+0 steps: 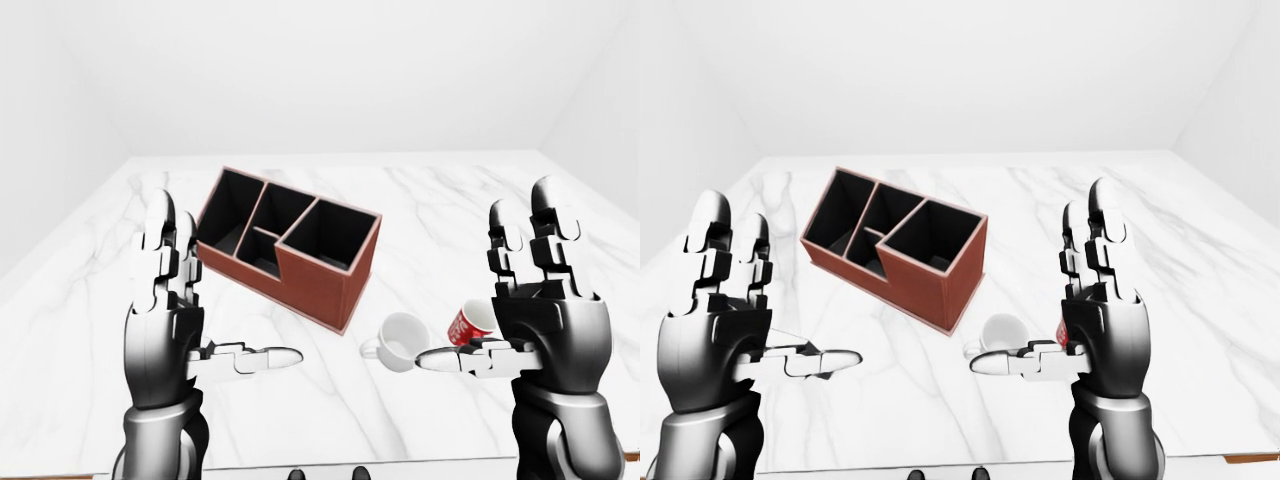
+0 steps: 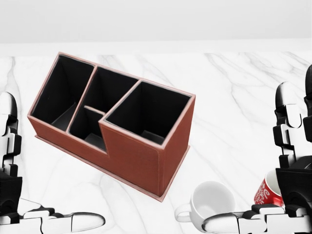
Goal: Pick up the red mug and place it to the right of the caddy.
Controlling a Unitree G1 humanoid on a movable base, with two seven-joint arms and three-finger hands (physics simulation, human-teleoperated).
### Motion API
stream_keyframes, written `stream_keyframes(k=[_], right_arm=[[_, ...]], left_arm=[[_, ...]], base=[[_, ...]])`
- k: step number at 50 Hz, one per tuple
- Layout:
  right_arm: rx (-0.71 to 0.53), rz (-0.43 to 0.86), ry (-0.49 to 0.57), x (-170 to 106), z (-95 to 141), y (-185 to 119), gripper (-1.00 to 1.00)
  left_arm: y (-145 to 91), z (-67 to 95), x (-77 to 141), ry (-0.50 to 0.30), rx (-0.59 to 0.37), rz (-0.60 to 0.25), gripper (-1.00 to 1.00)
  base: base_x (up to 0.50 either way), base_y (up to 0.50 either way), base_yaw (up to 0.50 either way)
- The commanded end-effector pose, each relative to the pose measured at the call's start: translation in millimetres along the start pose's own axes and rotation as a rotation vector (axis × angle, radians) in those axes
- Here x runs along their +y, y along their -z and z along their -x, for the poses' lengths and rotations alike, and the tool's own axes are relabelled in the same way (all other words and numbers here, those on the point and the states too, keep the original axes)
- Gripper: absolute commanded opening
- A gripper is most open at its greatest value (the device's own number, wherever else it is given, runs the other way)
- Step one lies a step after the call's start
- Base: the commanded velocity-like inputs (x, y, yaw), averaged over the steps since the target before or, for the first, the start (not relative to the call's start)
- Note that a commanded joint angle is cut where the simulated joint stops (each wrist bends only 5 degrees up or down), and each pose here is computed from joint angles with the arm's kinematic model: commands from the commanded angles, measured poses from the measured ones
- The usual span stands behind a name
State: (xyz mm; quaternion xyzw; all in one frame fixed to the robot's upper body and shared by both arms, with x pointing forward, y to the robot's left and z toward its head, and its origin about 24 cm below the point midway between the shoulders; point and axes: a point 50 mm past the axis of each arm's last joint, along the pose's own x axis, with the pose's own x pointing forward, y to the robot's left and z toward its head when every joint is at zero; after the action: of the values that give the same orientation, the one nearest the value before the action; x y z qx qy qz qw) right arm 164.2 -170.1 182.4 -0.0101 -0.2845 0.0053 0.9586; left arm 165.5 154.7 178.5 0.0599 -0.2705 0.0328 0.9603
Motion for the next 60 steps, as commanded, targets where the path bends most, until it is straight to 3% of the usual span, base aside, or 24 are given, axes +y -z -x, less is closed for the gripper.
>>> stream_keyframes(k=[1, 3, 6, 47, 60], right_arm=[[0.064, 0.010, 0.012, 0.2, -2.6, 17.4, 1.00], [0.065, 0.010, 0.016, -0.3, -2.9, 17.8, 1.00], [0.066, 0.010, 0.017, -0.4, -3.0, 18.0, 1.00], [0.049, 0.007, 0.029, -3.7, -3.0, 14.4, 1.00], [0.040, 0.002, 0.036, -4.7, -2.4, 12.0, 1.00]], left_arm=[[15.9, -3.7, -2.6, -0.007, 0.053, 0.002, 1.00], [24.2, -1.0, -2.8, -0.008, 0.096, 0.003, 1.00], [11.8, -4.7, -1.9, -0.009, 0.033, 0.002, 1.00], [7.9, -5.0, 1.2, -0.016, 0.015, -0.001, 1.00], [7.6, -5.0, 1.1, -0.016, 0.014, -0.002, 1.00]], base=[[0.38, 0.00, 0.00], [0.38, 0.00, 0.00], [0.38, 0.00, 0.00], [0.01, -0.08, 0.00], [0.48, 0.00, 0.00]])
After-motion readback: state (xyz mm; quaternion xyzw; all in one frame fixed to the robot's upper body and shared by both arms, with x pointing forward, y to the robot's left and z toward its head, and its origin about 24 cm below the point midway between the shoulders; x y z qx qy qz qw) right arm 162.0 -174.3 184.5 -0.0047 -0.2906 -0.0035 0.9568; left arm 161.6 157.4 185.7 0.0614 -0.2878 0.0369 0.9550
